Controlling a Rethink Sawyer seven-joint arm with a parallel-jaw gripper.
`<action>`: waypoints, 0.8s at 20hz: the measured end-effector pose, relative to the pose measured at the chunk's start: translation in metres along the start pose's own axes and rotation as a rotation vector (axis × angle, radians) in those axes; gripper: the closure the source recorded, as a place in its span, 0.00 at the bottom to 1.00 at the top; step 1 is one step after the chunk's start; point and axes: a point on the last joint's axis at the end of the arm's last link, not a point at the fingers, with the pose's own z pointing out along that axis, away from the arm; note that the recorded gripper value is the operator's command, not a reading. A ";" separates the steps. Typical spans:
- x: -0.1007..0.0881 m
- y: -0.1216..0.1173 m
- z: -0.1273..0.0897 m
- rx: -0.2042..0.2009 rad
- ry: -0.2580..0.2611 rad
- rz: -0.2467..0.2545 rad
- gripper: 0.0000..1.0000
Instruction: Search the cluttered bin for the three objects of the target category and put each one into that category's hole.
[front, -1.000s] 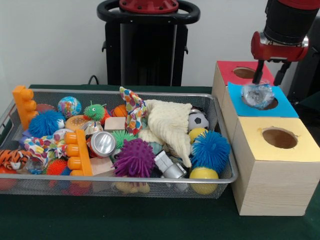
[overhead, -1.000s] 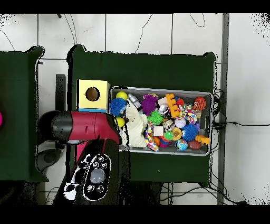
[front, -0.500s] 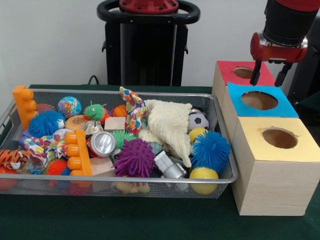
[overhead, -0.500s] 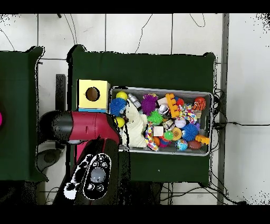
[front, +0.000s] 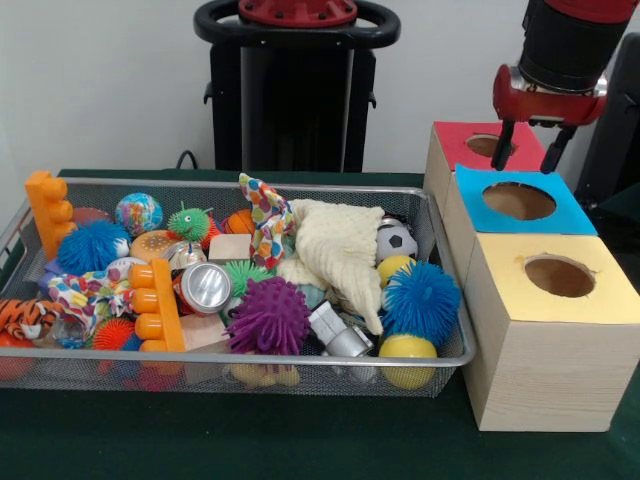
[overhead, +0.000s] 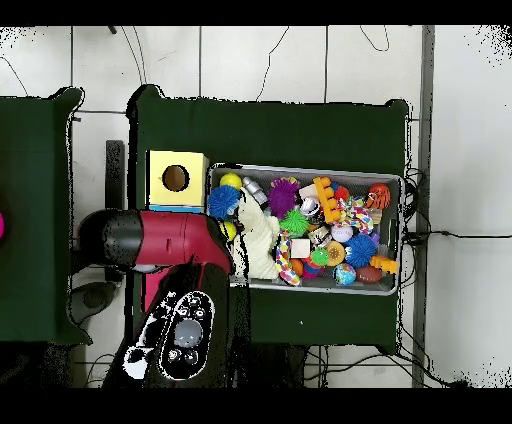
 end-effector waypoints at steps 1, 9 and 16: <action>0.000 -0.005 -0.001 0.008 0.001 0.006 0.00; -0.003 -0.057 0.001 0.119 -0.003 0.003 0.00; -0.004 -0.116 0.023 0.190 0.025 0.008 0.00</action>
